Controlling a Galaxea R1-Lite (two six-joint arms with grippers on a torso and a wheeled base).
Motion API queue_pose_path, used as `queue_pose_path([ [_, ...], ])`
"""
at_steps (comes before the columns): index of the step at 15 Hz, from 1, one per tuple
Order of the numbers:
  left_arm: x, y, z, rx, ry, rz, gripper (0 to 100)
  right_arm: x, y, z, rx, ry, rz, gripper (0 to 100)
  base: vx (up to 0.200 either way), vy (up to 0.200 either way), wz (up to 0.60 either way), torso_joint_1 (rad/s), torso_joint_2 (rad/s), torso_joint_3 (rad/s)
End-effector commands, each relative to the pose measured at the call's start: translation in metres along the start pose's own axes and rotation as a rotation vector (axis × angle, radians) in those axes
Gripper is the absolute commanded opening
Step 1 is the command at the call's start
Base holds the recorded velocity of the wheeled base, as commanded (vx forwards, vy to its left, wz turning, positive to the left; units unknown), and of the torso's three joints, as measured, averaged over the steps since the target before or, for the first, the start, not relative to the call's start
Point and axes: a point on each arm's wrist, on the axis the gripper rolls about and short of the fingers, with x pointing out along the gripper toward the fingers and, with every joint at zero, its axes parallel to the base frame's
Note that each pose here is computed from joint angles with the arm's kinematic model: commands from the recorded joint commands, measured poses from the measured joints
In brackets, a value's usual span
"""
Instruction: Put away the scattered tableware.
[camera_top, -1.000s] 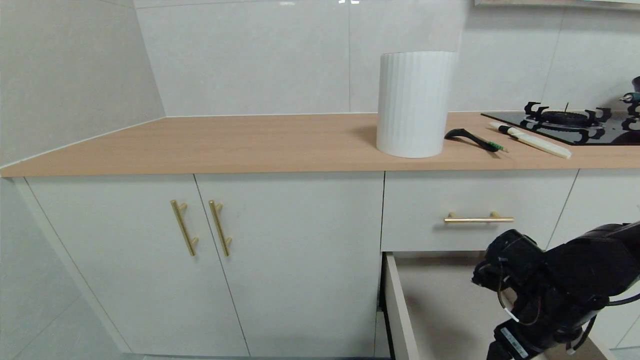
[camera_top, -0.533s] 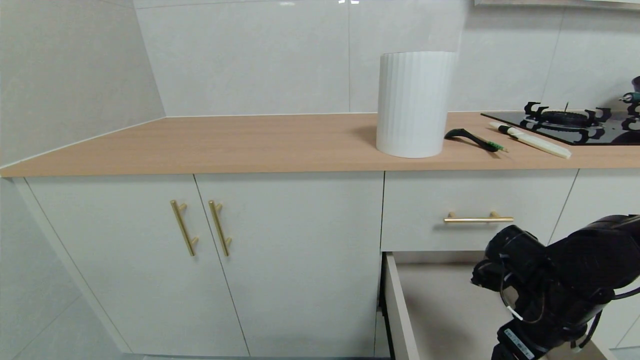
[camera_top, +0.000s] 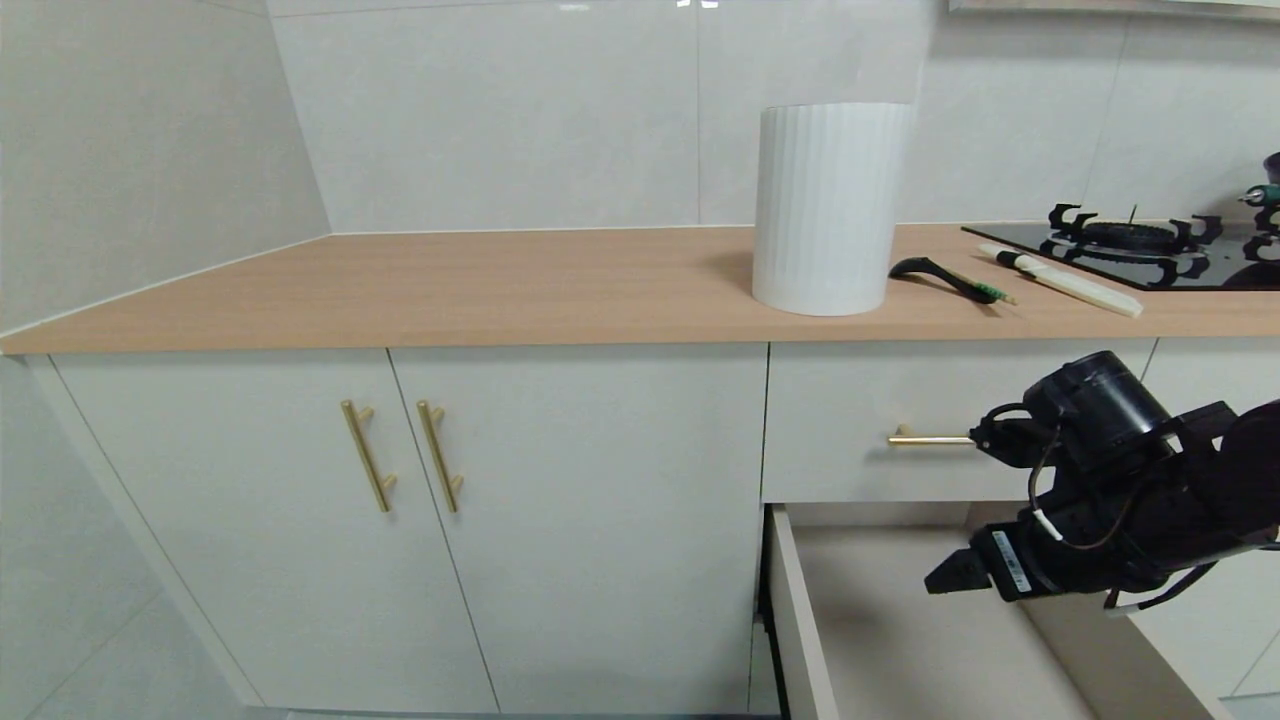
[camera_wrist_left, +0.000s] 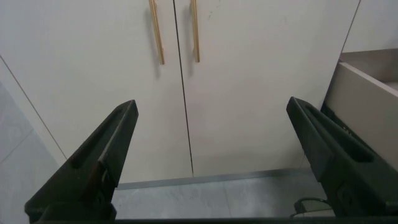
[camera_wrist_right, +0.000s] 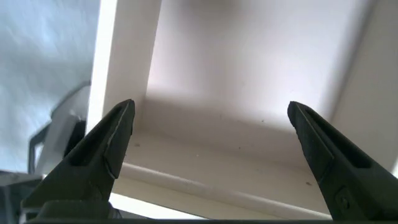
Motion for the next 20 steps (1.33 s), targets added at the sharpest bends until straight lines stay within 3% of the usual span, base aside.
queue_pose_path([
  [1, 0.0000, 0.0000, -0.0001, 0.000, 0.000, 0.000, 100, -0.0131, -0.0036, 0.0035, 0.013, -0.073, -0.003, 100, 0.000, 0.000, 0.00, 0.000, 0.00, 0.000],
  [5, 0.0000, 0.0000, -0.0001, 0.000, 0.000, 0.000, 100, -0.0172, -0.0036, 0.0032, 0.013, -0.093, -0.002, 100, 0.000, 0.000, 0.00, 0.000, 0.00, 0.000],
  [9, 0.0000, 0.0000, -0.0001, 0.000, 0.000, 0.000, 100, -0.0172, -0.0032, 0.0031, 0.010, -0.093, -0.001, 100, 0.000, 0.000, 0.00, 0.052, -0.23, -0.234],
  [20, 0.0000, 0.0000, -0.0001, 0.000, 0.000, 0.000, 100, -0.0148, -0.0032, 0.0032, 0.010, -0.085, -0.001, 100, 0.000, 0.000, 0.00, 0.183, -0.49, -0.289],
])
